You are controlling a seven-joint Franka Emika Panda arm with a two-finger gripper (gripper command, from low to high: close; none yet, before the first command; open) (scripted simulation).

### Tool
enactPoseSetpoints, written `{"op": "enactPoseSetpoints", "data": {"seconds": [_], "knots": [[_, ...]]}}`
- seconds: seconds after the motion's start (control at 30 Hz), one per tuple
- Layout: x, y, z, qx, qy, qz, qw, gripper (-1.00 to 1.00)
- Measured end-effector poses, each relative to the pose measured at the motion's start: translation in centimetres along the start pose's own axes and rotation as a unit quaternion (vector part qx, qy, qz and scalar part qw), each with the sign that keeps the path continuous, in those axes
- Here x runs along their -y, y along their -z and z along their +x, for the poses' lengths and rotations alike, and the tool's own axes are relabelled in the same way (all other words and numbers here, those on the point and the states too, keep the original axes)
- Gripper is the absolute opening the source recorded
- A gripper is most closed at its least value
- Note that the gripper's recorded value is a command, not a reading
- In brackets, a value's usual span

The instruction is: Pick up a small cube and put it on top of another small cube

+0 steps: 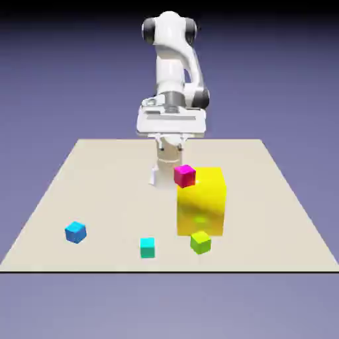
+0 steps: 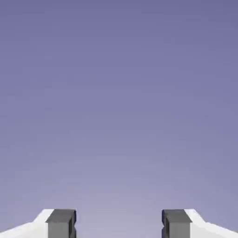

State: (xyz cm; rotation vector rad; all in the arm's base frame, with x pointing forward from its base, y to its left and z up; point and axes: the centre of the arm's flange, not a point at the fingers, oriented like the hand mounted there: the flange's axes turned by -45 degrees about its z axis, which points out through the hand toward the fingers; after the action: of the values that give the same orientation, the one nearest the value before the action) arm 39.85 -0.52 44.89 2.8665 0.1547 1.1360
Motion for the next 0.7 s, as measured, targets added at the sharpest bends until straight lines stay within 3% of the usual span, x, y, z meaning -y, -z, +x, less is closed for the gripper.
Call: {"op": "enactPoseSetpoints", "data": {"seconds": [0.33,0.7], "knots": [[-10.0,-10.6,-4.1,0.199,0.236,-0.021,0.951,0.00],[-22.8,-19.2,-16.4,0.411,0.439,0.085,0.794,0.00]]}}
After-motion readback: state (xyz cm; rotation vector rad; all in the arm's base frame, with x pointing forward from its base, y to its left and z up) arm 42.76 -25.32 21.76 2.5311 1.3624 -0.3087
